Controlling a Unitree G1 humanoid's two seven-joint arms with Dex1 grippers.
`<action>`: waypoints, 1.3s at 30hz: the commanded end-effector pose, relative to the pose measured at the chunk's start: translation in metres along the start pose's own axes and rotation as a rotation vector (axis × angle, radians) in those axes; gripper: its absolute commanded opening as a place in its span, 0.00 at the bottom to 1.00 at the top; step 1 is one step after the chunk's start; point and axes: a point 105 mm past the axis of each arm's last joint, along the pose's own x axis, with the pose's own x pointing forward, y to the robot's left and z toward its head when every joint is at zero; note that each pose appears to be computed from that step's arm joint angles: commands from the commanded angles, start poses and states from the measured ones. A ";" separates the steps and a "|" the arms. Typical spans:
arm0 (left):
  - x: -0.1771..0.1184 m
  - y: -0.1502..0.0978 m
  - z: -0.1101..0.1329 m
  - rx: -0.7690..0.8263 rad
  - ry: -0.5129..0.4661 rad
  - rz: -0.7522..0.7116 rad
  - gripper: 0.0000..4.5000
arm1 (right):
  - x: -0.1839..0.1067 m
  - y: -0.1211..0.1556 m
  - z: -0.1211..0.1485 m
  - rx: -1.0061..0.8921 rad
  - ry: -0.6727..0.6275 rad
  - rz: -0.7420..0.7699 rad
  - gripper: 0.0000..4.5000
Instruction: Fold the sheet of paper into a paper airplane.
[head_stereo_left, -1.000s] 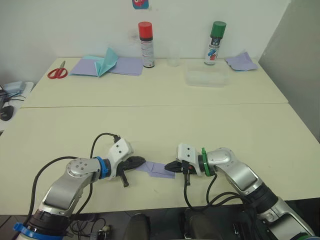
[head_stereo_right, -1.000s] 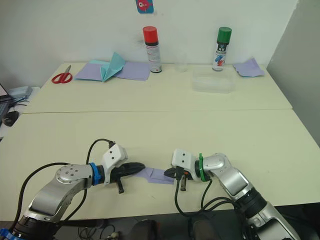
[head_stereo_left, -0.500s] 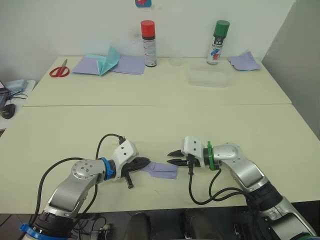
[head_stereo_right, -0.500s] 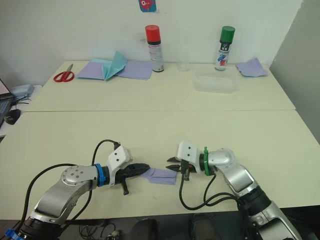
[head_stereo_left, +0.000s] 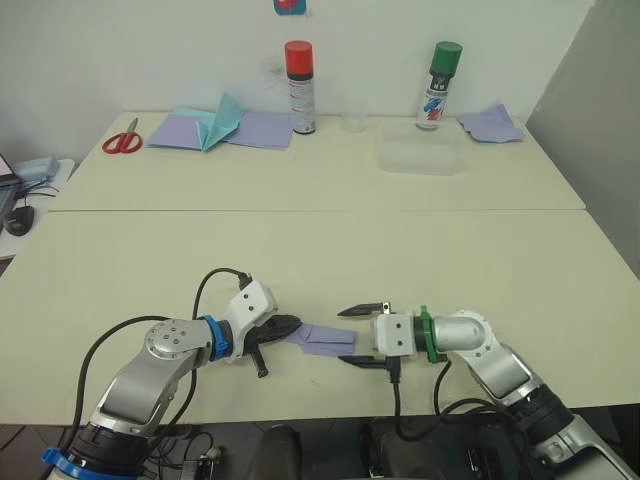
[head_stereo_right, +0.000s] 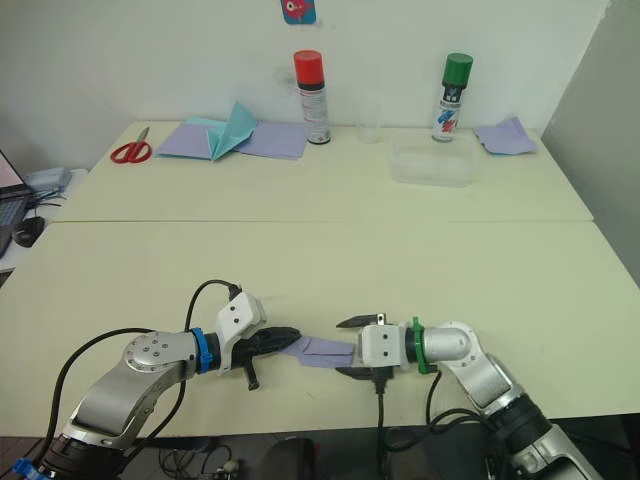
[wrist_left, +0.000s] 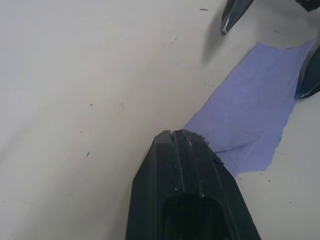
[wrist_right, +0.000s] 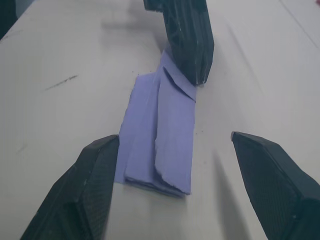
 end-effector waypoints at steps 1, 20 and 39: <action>0.003 -0.008 -0.015 -0.045 0.051 -0.030 0.00 | -0.002 -0.009 -0.001 -0.064 0.029 -0.028 0.83; -0.033 -0.003 0.040 0.062 -0.103 -0.104 0.00 | 0.001 -0.013 -0.014 -0.131 0.057 -0.026 0.83; -0.052 -0.018 0.038 0.118 -0.080 -0.132 0.49 | 0.005 -0.015 -0.003 -0.150 -0.008 -0.029 0.00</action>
